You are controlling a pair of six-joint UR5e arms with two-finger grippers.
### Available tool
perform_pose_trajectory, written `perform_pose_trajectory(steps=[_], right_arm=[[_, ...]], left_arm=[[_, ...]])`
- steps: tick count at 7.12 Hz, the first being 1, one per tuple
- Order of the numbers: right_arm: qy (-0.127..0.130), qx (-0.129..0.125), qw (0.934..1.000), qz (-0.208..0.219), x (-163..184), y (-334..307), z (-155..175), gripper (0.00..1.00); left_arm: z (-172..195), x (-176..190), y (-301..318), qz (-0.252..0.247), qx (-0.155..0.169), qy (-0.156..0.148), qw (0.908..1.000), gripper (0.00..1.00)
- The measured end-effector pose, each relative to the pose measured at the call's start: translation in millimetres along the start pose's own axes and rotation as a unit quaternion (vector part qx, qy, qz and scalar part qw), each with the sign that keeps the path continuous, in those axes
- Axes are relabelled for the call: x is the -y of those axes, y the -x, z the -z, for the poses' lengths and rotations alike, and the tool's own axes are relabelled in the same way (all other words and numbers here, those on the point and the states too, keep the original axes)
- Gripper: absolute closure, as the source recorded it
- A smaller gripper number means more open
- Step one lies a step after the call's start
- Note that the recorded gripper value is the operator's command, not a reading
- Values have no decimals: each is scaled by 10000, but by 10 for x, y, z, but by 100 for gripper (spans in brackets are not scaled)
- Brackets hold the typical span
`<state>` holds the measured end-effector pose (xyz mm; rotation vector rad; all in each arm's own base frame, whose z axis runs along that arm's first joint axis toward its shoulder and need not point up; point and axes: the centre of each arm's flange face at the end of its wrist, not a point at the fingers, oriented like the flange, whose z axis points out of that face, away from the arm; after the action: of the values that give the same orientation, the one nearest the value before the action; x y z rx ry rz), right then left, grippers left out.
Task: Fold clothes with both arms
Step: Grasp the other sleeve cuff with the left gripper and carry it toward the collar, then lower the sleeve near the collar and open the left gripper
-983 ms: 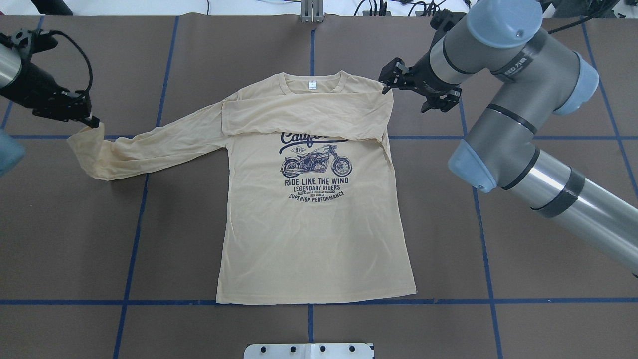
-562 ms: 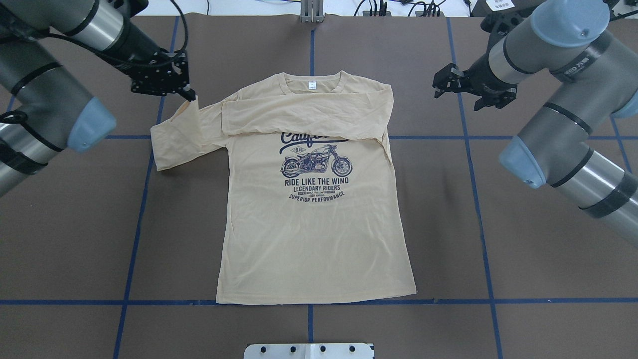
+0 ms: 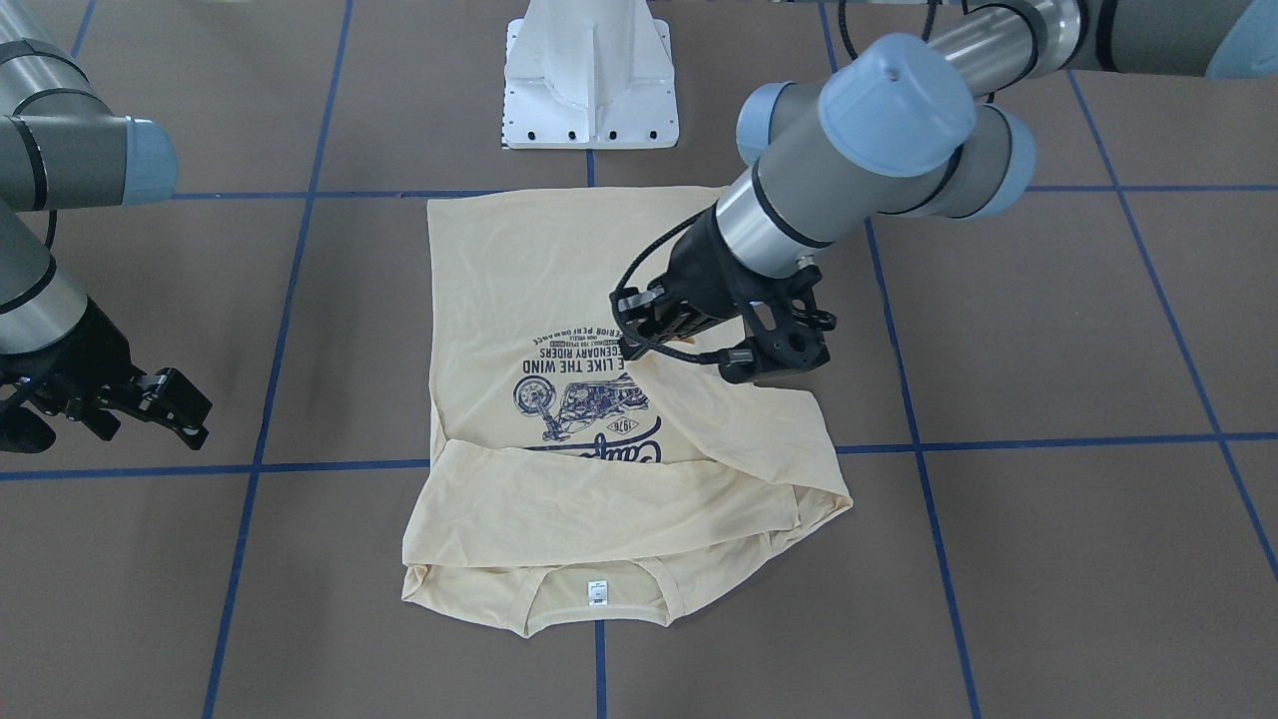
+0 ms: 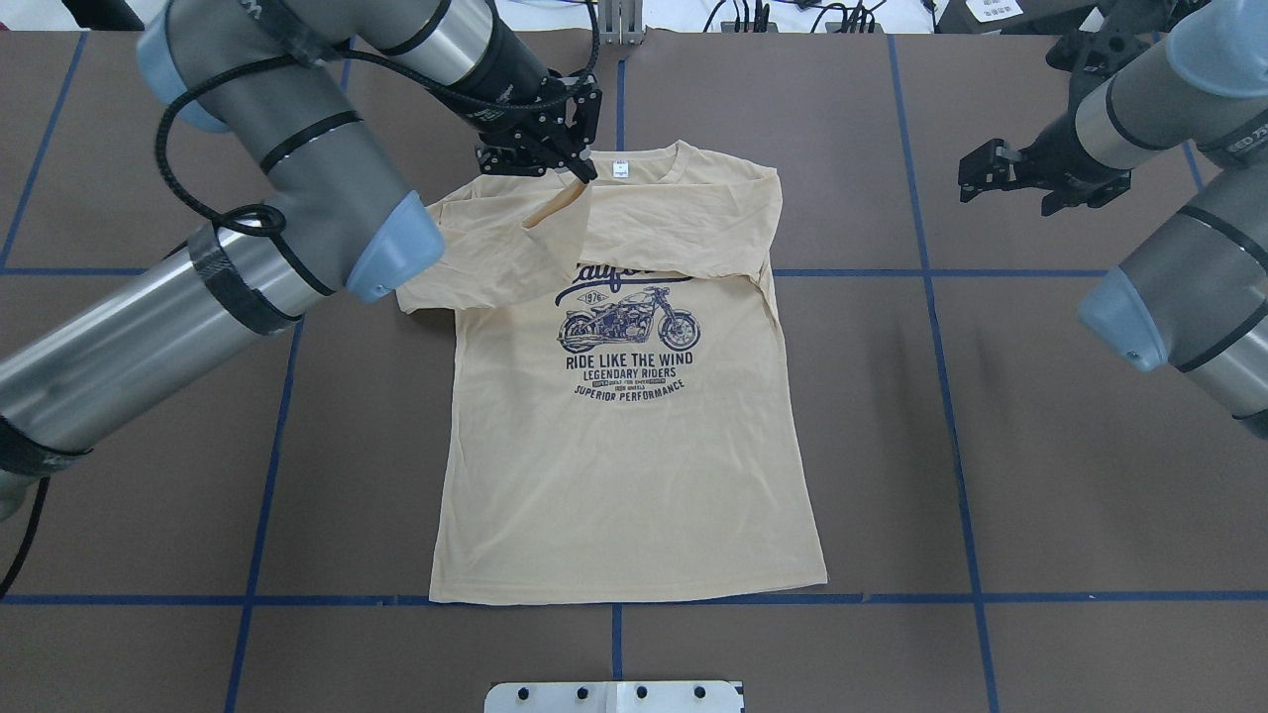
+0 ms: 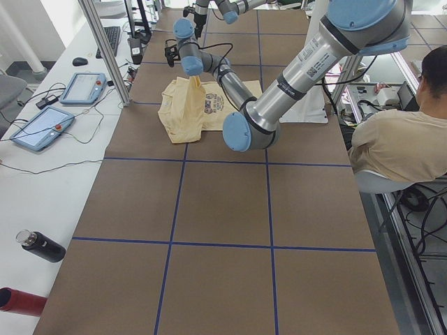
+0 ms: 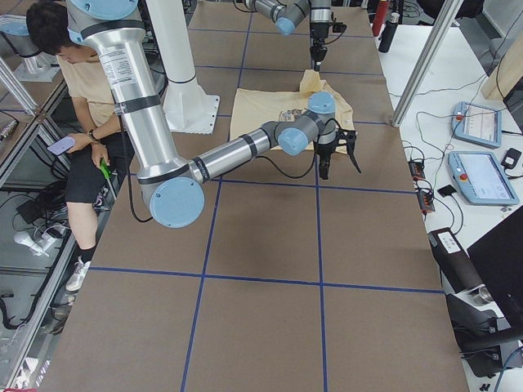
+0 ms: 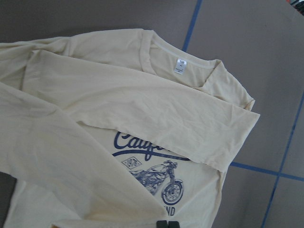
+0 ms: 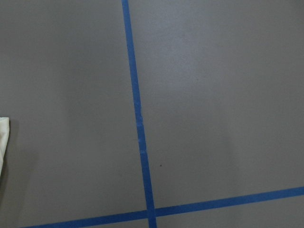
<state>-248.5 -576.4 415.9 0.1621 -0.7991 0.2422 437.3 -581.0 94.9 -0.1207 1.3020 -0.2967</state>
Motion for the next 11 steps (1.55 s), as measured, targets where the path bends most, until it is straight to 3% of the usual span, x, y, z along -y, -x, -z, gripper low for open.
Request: perform_pose_trajectory(steps=[4, 5, 6, 7, 9, 11], right_arm=[[22, -96, 9999, 23, 4, -129, -56, 0], [35, -118, 9999, 10, -4, -167, -70, 0], [50, -151, 9999, 38, -13, -230, -85, 0], [67, -191, 9997, 124, -19, -318, -97, 0], [77, -221, 9995, 202, -24, -406, -95, 0], [71, -196, 9996, 190, -51, -396, -67, 0]], left_arm=[[-742, -257, -480, 82, -262, -362, 9990, 100], [-926, -358, -537, 126, -309, -439, 9985, 72], [-1054, -417, -550, 136, -338, -458, 9983, 70], [-1180, -491, -563, 199, -389, -446, 9981, 53], [-1389, -646, -657, 427, -539, -521, 9963, 48], [-1356, -656, -658, 461, -612, -568, 9954, 49]])
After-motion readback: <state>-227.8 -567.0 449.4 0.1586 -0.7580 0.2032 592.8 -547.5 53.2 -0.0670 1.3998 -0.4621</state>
